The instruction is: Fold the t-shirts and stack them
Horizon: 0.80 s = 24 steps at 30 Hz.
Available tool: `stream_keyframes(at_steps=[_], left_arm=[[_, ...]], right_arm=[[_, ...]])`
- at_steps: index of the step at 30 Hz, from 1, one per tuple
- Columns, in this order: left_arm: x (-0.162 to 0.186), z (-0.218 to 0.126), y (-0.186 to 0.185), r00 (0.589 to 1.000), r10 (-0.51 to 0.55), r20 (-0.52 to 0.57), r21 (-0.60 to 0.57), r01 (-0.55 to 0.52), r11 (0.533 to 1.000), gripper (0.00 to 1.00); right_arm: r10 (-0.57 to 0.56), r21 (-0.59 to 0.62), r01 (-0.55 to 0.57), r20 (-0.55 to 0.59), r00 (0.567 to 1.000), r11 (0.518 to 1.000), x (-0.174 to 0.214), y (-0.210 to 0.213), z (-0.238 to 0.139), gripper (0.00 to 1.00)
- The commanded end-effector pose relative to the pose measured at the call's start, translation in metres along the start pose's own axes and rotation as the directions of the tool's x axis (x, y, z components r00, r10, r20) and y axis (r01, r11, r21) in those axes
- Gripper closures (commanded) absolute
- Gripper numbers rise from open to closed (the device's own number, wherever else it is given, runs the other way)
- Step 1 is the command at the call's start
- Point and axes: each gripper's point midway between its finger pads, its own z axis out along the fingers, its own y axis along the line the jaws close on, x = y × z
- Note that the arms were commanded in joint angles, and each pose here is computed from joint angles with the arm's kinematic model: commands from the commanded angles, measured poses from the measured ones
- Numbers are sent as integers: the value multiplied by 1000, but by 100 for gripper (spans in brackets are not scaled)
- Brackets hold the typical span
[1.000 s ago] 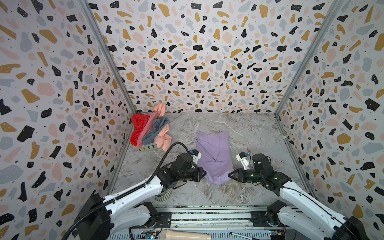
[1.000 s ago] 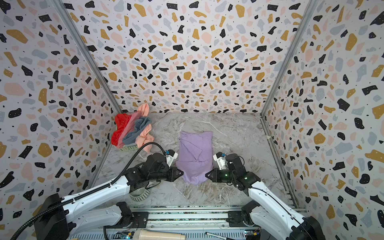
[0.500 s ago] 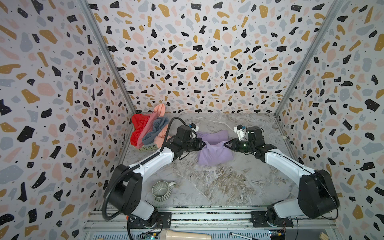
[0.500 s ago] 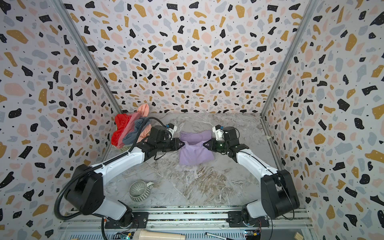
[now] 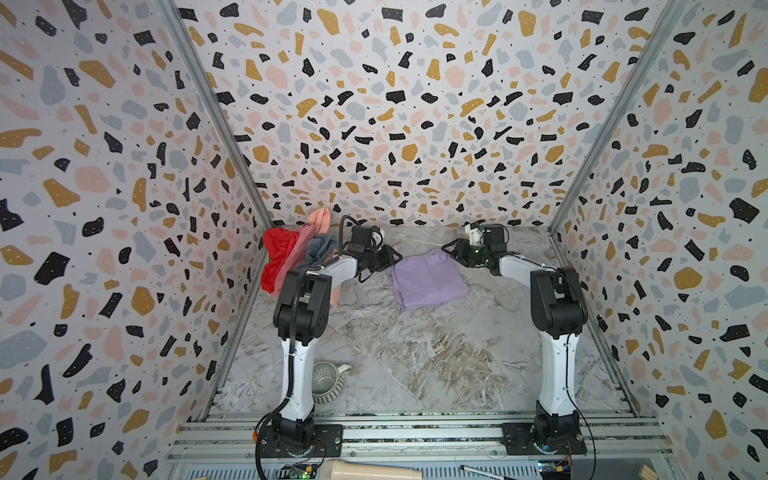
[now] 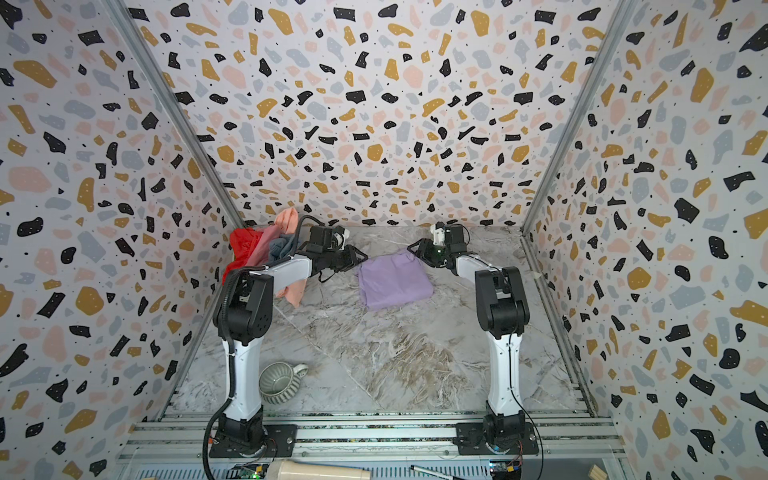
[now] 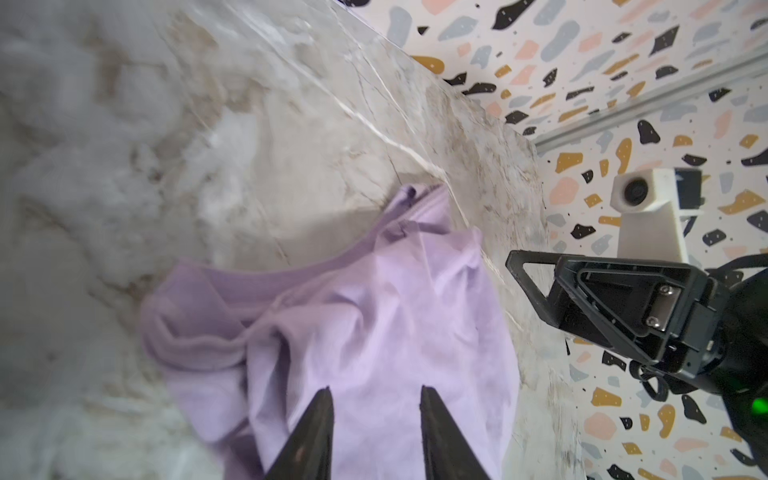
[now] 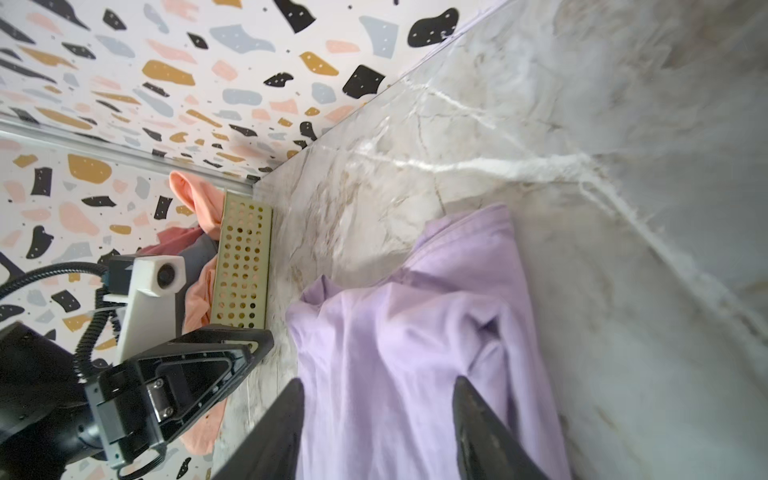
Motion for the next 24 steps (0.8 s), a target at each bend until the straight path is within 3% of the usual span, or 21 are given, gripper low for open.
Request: stream_keyframes(at_steps=[1, 9, 16, 18, 21, 24], left_arm=[[-36, -14, -16, 996, -11, 94, 74, 4, 997, 64], [-31, -34, -13, 993, 50, 108, -37, -46, 998, 58], [-9, -26, -29, 988, 144, 56, -93, -139, 986, 52], [-9, -19, -20, 988, 148, 48, -123, -142, 982, 52], [-8, -12, 10, 982, 189, 29, -258, -176, 950, 52], [-3, -2, 24, 979, 203, -8, -288, -197, 937, 52]], right_arm=[[-60, -112, 68, 70, 996, 991, -31, 35, -13, 40], [-130, -54, 136, 88, 988, 989, -16, 46, -42, 39], [-151, 56, 151, 11, 988, 987, 38, 47, -40, 39], [-153, 71, 156, -34, 988, 985, 60, 49, -31, 39], [-151, 116, 161, -89, 985, 980, 92, 42, -18, 39], [-134, 138, 152, -136, 982, 979, 121, 31, -8, 39]])
